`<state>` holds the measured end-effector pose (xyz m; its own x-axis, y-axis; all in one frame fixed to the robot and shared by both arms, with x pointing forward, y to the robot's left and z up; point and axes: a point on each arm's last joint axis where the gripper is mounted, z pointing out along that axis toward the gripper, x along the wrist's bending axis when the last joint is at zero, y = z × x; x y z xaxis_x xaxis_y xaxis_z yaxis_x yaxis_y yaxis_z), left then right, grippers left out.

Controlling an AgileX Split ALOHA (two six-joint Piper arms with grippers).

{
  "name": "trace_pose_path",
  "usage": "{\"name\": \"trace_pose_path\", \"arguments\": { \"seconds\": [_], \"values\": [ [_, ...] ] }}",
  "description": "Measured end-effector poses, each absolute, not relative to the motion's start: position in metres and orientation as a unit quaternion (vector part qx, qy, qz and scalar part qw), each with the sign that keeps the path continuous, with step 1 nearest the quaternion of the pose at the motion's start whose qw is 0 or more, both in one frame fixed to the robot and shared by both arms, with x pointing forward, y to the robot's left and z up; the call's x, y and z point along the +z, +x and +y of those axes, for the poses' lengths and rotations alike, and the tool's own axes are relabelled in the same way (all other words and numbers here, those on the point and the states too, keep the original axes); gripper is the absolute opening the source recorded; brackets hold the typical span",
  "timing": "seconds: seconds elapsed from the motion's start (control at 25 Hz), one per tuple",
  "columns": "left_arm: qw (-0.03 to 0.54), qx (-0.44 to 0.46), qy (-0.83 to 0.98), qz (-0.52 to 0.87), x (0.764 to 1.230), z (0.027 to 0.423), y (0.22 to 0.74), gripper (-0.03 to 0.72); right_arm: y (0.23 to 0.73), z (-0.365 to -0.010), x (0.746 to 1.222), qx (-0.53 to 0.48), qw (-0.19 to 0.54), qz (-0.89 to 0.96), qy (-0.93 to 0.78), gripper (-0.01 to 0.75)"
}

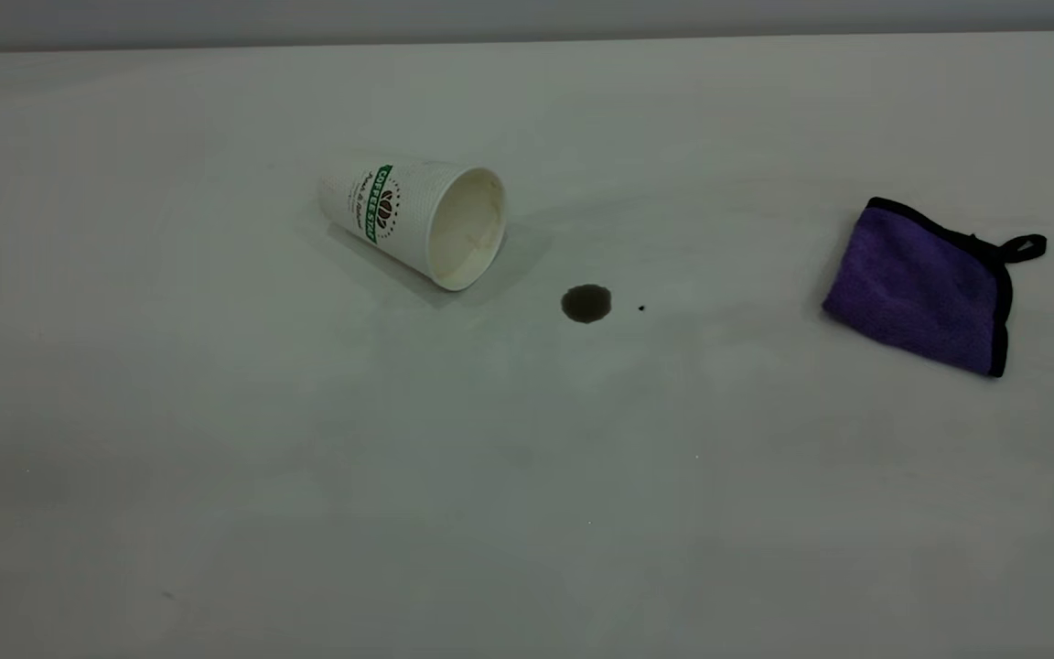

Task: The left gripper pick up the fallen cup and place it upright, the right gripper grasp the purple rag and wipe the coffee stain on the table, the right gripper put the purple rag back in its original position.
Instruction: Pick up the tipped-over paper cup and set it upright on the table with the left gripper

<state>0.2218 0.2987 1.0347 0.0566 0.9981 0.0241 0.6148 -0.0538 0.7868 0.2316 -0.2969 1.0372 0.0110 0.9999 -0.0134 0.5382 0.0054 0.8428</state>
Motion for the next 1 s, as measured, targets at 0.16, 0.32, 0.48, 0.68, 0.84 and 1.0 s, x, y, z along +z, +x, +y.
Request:
{"name": "trace_pose_path", "arguments": {
  "seconds": [0.16, 0.32, 0.48, 0.68, 0.84, 1.0],
  "values": [
    [0.311, 0.308, 0.657, 0.614, 1.0347, 0.2987, 0.2218, 0.306, 0.2316, -0.2969, 1.0372, 0.334, 0.346, 0.619, 0.621, 0.545],
    [0.311, 0.308, 0.657, 0.614, 1.0347, 0.2987, 0.2218, 0.306, 0.2316, -0.2969, 1.0372, 0.334, 0.346, 0.619, 0.621, 0.545],
    [0.311, 0.308, 0.657, 0.614, 1.0347, 0.2987, 0.2218, 0.306, 0.2316, -0.2969, 1.0372, 0.334, 0.346, 0.619, 0.621, 0.545],
    [0.311, 0.308, 0.657, 0.614, 1.0347, 0.2987, 0.2218, 0.306, 0.2316, -0.2969, 1.0372, 0.334, 0.346, 0.619, 0.621, 0.545],
    [0.312, 0.307, 0.657, 0.613, 1.0347, 0.2984, 0.2218, 0.306, 0.2316, -0.2969, 1.0372, 0.334, 0.346, 0.619, 0.621, 0.545],
    [0.319, 0.300, 0.650, 0.621, 1.0347, 0.2975, 0.2218, 0.306, 0.2316, -0.2969, 1.0372, 0.334, 0.346, 0.619, 0.621, 0.545]
  ]
}}
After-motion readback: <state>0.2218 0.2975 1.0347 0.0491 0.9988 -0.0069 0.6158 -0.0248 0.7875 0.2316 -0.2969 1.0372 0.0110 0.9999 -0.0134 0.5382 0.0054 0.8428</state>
